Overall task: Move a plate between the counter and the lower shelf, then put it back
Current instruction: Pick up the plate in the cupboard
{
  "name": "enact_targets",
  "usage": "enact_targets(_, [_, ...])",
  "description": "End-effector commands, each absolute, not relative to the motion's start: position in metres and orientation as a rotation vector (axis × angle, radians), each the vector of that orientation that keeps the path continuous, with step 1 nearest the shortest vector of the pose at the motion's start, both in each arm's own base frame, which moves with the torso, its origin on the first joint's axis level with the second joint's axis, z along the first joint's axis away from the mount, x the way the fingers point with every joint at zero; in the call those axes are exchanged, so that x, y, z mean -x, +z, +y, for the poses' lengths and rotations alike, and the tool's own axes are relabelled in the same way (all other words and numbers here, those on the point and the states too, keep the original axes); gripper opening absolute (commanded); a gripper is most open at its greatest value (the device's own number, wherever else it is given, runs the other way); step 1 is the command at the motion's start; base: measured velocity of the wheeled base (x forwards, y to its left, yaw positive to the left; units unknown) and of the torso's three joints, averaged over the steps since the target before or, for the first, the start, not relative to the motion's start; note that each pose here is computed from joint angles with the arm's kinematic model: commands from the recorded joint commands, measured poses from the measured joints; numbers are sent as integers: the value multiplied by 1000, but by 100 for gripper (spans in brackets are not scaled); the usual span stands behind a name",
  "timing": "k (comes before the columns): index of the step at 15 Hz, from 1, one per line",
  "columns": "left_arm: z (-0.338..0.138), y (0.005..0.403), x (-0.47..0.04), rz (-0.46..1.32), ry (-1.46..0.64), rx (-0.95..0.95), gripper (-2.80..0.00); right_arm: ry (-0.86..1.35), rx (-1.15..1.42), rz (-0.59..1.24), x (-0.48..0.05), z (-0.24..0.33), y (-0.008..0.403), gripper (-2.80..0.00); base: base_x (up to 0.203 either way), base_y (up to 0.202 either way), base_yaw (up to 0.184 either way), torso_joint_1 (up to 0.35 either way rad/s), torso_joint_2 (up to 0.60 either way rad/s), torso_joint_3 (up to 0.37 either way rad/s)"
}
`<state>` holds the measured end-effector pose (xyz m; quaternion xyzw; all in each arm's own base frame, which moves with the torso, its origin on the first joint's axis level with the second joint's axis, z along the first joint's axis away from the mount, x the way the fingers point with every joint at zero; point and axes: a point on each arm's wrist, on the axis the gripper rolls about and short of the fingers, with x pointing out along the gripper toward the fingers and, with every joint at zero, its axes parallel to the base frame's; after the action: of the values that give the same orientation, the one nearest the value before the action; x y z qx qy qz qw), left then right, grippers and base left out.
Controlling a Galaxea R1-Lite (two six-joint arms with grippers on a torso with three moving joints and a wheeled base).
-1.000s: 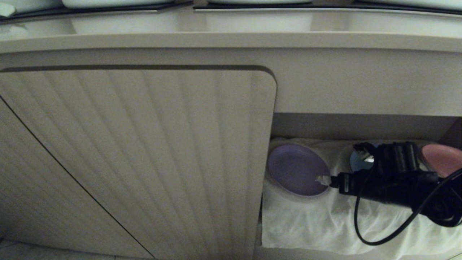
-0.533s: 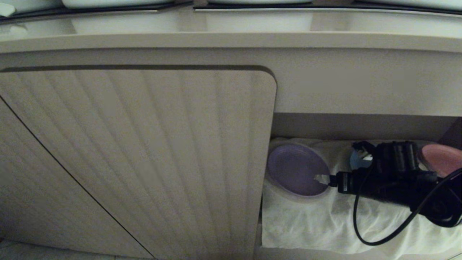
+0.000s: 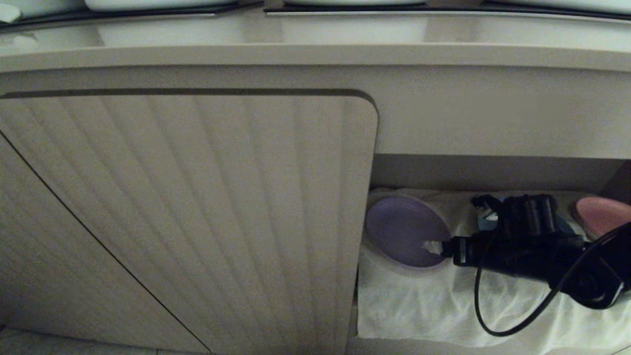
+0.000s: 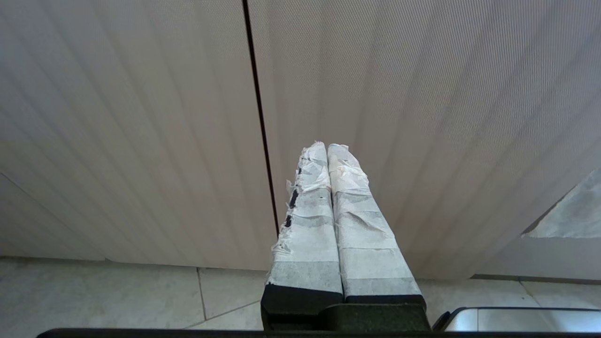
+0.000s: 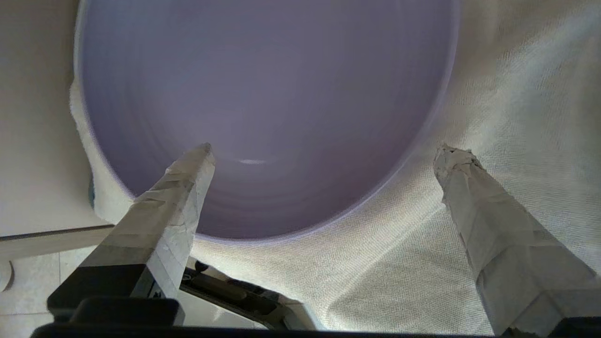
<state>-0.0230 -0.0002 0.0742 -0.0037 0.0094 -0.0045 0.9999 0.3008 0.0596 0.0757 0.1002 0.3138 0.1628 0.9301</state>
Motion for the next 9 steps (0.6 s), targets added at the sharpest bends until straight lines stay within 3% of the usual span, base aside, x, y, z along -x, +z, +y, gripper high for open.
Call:
enact_targets(1, [0, 74, 23, 18, -9, 8, -280, 331, -206, 647, -303, 59, 73, 0, 0, 0, 0, 0, 0, 0])
enact_targets(9, [0, 74, 23, 18, -9, 8, -280, 319, -212, 630, -317, 57, 70, 0, 0, 0, 0, 0, 0, 0])
